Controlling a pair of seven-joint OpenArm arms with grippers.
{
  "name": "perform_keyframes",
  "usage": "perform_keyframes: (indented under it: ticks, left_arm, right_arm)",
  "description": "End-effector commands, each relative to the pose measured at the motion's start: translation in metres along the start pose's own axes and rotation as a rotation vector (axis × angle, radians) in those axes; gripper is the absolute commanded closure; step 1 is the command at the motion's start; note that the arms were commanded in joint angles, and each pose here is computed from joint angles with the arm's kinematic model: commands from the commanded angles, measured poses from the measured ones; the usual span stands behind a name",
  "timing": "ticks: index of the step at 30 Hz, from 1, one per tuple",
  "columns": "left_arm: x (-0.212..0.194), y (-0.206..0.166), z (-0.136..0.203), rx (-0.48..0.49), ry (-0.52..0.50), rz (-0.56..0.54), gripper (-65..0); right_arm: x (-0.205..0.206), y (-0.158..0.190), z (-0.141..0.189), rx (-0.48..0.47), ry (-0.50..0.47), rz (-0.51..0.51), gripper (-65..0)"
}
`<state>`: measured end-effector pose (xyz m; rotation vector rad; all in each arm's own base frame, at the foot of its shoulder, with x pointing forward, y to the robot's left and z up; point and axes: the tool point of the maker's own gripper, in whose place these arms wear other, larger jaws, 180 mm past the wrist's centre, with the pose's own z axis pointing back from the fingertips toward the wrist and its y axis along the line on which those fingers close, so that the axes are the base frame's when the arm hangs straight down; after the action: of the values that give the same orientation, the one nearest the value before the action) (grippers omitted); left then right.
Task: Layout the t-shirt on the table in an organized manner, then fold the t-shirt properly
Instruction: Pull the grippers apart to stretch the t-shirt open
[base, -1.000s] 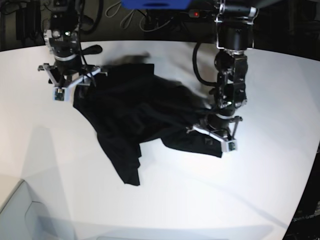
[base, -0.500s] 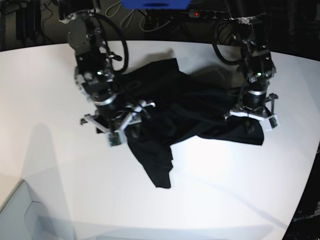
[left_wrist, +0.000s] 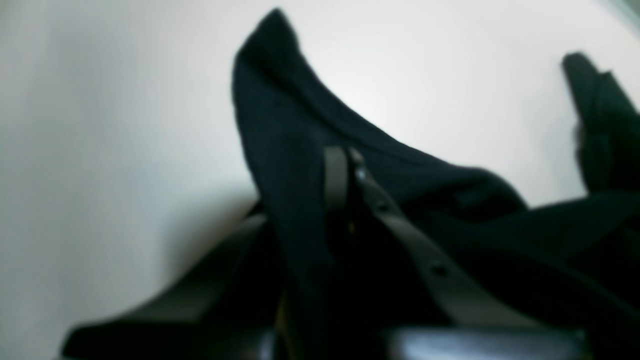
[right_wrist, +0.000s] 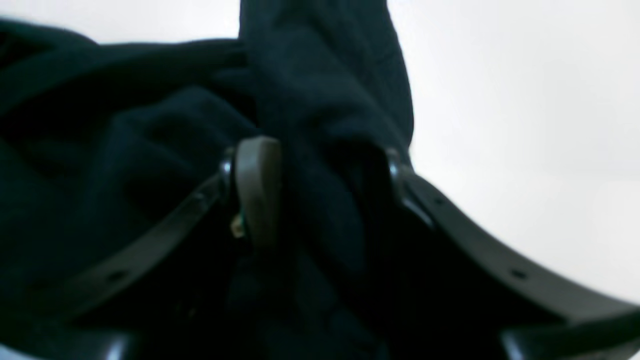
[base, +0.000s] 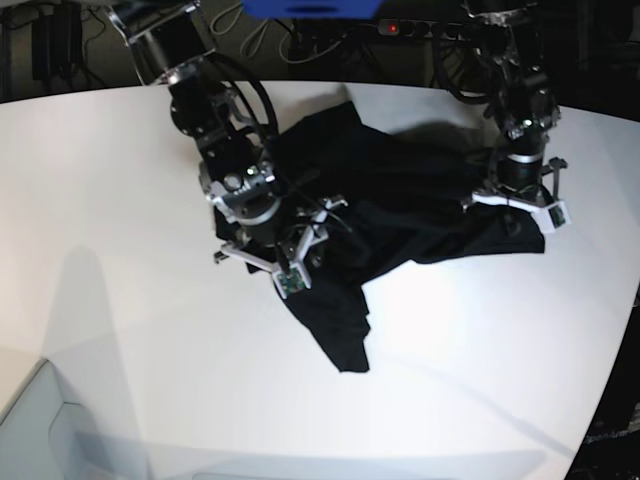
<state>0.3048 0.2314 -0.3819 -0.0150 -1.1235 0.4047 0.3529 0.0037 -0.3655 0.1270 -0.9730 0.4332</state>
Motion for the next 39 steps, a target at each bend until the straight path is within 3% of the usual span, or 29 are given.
perform_keyframes:
  ticks: [1,5,15,16,18,20,22,26,29,31,34,39]
  left_arm:
    - [0.016,-0.002,-0.001,-0.009,-0.054,-0.006,-0.2]
    - [0.014,-0.001,0.001,-0.006,-0.05,-0.006,-0.2]
    - [0.01,-0.002,0.0,-0.006,-0.044,0.002,-0.2]
    - [0.01,-0.002,0.0,-0.006,-0.044,0.002,-0.2]
    - [0.012,-0.001,0.001,-0.005,-0.046,-0.002,-0.2]
    - [0.013,0.012,0.003,0.027,-0.051,0.004,-0.2]
    - [0.023,0.041,0.011,0.102,-0.082,0.031,-0.2]
    - [0.04,0.08,0.033,0.199,-0.165,0.188,-0.2]
    - [0.039,0.084,0.041,0.177,-0.138,0.306,-0.2]
    - [0.033,0.081,0.044,0.148,-0.093,0.379,-0.2]
    - [0.022,0.07,0.043,0.092,-0.023,0.461,-0.2]
    - [0.012,0.062,0.042,0.063,0.041,0.478,-0.4]
  right_arm:
    - [0.028,-0.008,0.006,-0.014,-0.093,0.01,-27.7]
    - [0.029,-0.013,0.007,-0.025,-0.098,0.014,-27.7]
    - [-0.011,-0.034,-0.023,-0.058,0.04,0.043,-26.3]
    - [-0.013,-0.036,-0.024,-0.059,0.046,0.044,-23.7]
    - [-0.009,-0.05,-0.024,-0.088,0.039,0.035,-11.4]
    - [0.008,-0.077,-0.023,-0.146,0.005,-0.032,0.0]
    - [0.031,-0.114,-0.016,-0.23,-0.054,-0.151,-0.2]
    - [0.044,-0.181,0.021,-0.406,-0.178,-0.42,-2.3]
    - [0.027,-0.214,0.048,-0.522,-0.227,-0.625,-2.4]
    - [0.006,-0.235,0.062,-0.592,-0.216,-0.69,-2.6]
    - [-0.021,-0.229,0.049,-0.578,-0.137,-0.726,-2.7]
    - [-0.064,-0.205,0.028,-0.533,-0.008,-0.753,-5.3]
